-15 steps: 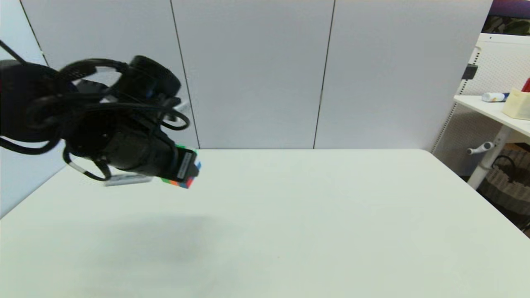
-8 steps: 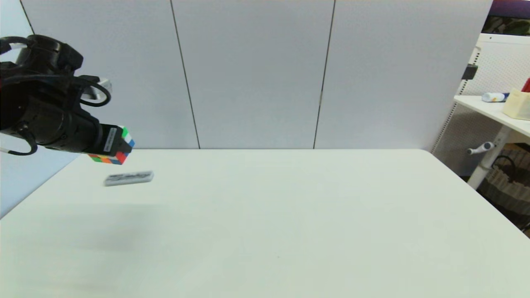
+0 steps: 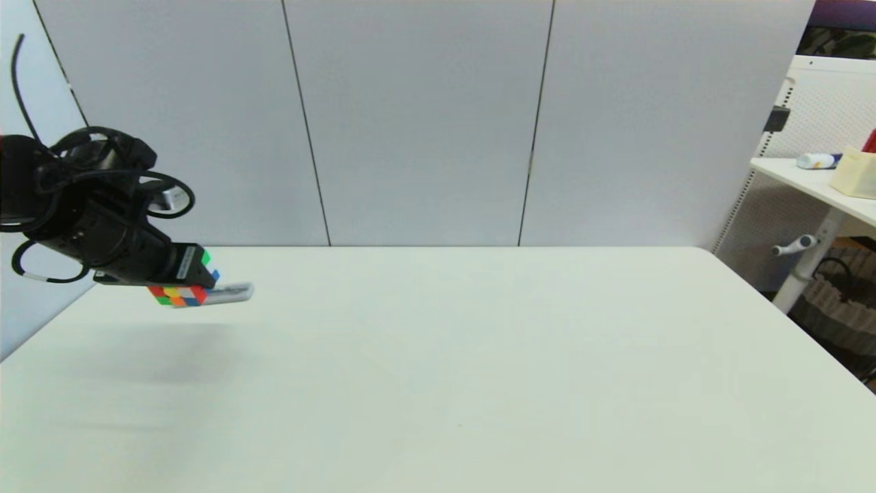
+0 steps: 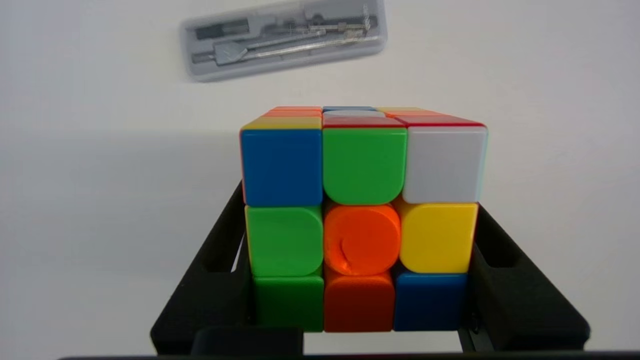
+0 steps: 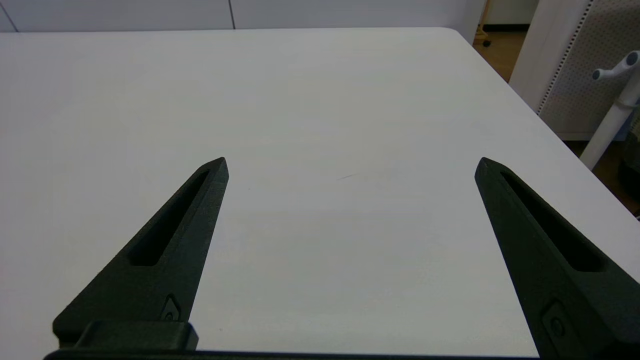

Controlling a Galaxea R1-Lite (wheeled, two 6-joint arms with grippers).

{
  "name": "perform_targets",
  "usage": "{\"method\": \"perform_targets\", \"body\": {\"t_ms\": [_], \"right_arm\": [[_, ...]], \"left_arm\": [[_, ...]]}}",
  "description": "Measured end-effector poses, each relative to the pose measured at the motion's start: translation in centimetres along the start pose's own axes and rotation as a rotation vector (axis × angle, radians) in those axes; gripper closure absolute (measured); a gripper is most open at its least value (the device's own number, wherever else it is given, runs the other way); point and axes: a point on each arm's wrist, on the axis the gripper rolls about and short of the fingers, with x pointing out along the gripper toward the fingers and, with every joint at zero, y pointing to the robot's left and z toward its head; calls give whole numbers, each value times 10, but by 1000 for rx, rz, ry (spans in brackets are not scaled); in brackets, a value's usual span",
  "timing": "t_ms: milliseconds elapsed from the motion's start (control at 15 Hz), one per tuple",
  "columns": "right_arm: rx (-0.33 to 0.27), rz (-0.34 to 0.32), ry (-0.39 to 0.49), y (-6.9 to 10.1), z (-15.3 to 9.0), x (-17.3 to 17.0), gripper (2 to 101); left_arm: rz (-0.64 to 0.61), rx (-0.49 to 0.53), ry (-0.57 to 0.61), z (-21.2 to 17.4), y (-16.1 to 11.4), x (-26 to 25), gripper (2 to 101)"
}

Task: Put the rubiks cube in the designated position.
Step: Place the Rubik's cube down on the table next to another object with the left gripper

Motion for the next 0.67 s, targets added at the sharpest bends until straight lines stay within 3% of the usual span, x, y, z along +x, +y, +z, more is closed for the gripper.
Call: {"method": "perform_targets", "body": {"t_ms": [333,667], "right_arm": [[0,0,0,0,0,0,46],[0,0,0,0,0,0,46]], "left_arm": [[-10,-2,120,-6,0,47,456],[-14,-2,130,-4,0,73,456]]}}
